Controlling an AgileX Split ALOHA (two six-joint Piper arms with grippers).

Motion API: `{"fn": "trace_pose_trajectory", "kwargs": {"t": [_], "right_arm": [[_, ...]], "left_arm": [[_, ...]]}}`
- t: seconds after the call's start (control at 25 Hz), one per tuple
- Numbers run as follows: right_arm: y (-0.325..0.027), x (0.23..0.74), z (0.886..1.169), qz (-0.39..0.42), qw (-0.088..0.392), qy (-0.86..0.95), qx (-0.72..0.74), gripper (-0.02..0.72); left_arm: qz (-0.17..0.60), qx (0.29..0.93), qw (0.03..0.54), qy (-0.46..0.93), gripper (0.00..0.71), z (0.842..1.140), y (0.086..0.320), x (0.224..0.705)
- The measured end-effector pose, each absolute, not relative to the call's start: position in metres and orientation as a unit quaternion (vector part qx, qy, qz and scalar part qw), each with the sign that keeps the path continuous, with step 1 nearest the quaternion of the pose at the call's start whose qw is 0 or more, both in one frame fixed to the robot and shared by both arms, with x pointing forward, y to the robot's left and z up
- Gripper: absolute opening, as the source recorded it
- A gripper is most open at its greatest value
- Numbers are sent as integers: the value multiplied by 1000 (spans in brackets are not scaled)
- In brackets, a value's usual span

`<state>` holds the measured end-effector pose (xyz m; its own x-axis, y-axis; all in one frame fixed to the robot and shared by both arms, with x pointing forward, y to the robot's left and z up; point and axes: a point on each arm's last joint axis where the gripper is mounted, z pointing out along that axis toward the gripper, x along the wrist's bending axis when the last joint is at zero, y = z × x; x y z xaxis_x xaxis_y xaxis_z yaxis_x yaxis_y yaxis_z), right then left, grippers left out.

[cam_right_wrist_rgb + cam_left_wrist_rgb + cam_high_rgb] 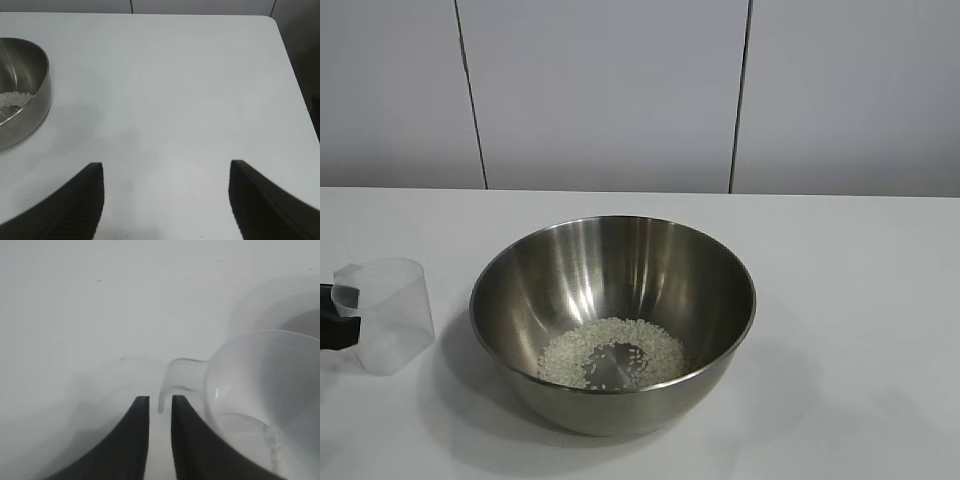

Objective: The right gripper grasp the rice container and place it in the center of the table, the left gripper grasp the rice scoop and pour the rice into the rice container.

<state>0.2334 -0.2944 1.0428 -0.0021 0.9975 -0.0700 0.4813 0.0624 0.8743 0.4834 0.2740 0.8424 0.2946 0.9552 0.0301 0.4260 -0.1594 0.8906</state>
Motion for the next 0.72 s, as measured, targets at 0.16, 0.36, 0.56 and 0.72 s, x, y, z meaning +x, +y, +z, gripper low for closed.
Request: {"fn": "trace_pose_trajectory", "kwargs": {"t": [0.16, 0.36, 0.56, 0.72], "right_arm": [[-294, 233, 1043, 339, 381, 621, 595, 487], [-294, 233, 1043, 339, 381, 621, 595, 487], [-294, 233, 1043, 339, 381, 621, 595, 487], [-294, 233, 1043, 339, 381, 621, 595, 487]], "left_arm": [[309, 698, 400, 507, 305, 839, 275, 472], [301, 699, 385, 523, 330, 836, 277, 460], [323, 673, 361, 559, 332, 839, 286, 454], [355, 648, 362, 569, 332, 851, 292, 456]]}}
